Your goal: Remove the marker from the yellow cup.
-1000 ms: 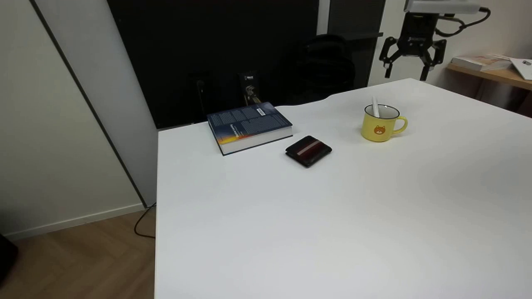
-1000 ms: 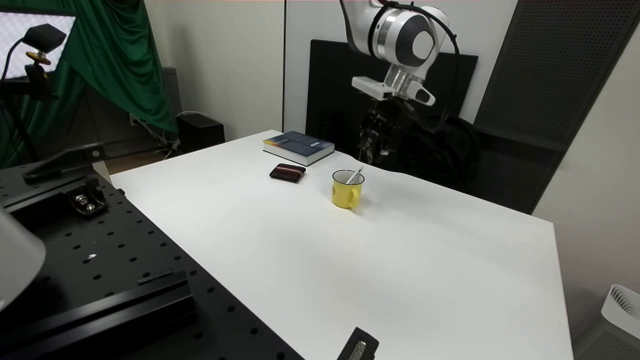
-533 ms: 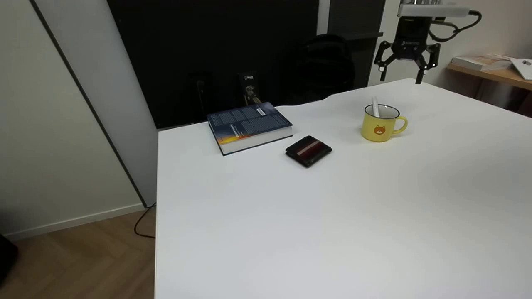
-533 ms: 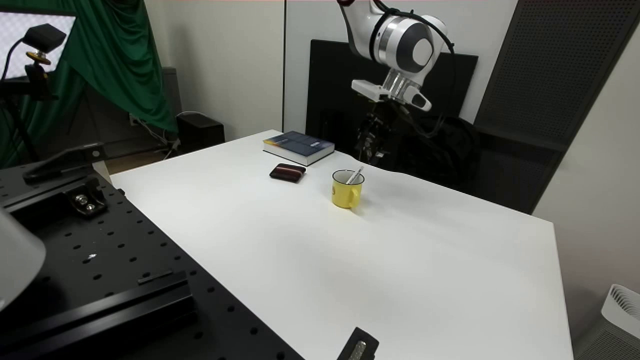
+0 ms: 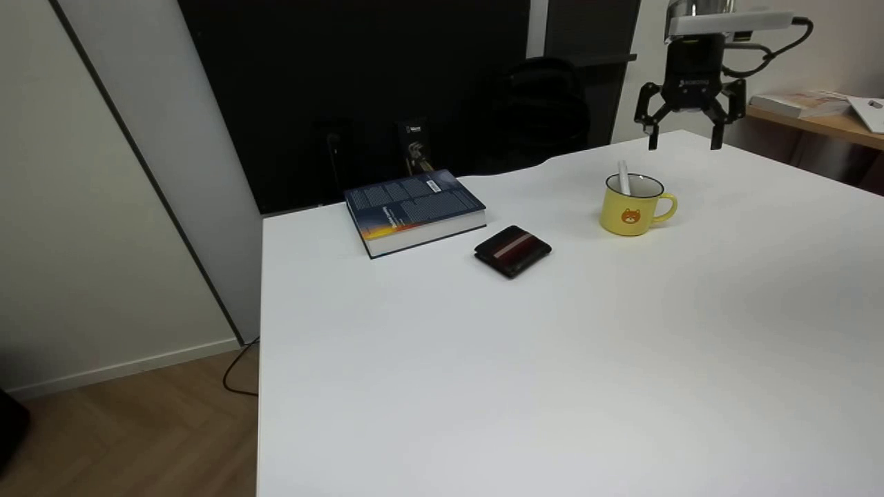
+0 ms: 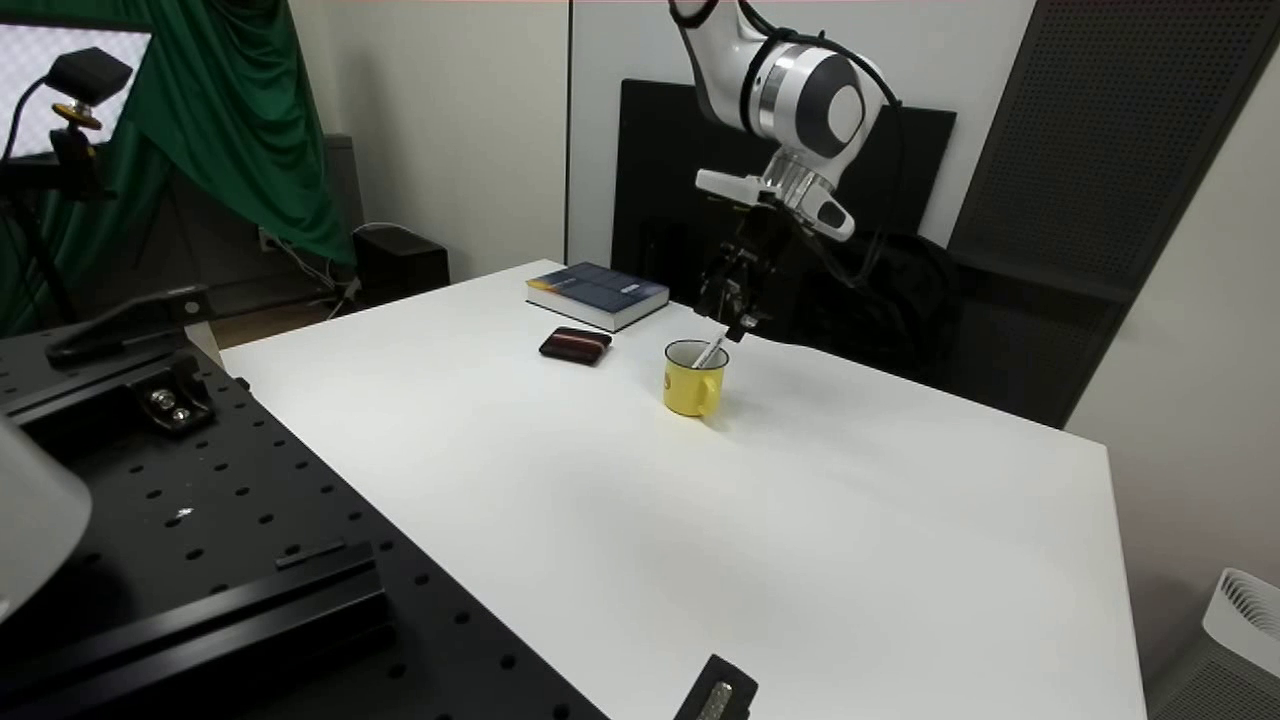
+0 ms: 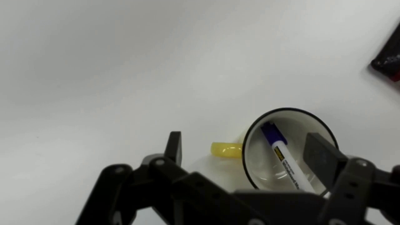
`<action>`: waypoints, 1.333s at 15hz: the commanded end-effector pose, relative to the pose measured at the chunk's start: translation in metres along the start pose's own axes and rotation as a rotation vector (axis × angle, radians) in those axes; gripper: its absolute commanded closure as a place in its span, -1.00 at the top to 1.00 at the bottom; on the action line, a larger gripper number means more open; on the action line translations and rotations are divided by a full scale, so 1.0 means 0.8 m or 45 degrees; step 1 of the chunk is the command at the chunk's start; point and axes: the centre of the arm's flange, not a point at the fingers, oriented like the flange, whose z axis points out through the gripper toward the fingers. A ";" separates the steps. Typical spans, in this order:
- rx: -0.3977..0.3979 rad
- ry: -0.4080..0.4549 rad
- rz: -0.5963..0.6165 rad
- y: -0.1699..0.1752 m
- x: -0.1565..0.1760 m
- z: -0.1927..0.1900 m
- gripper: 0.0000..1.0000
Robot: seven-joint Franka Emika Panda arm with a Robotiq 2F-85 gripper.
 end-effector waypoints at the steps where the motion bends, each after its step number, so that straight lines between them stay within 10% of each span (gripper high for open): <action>1: -0.062 -0.033 -0.010 -0.025 0.050 0.000 1.00; 20: -0.018 0.331 -0.274 -0.081 0.082 0.026 1.00</action>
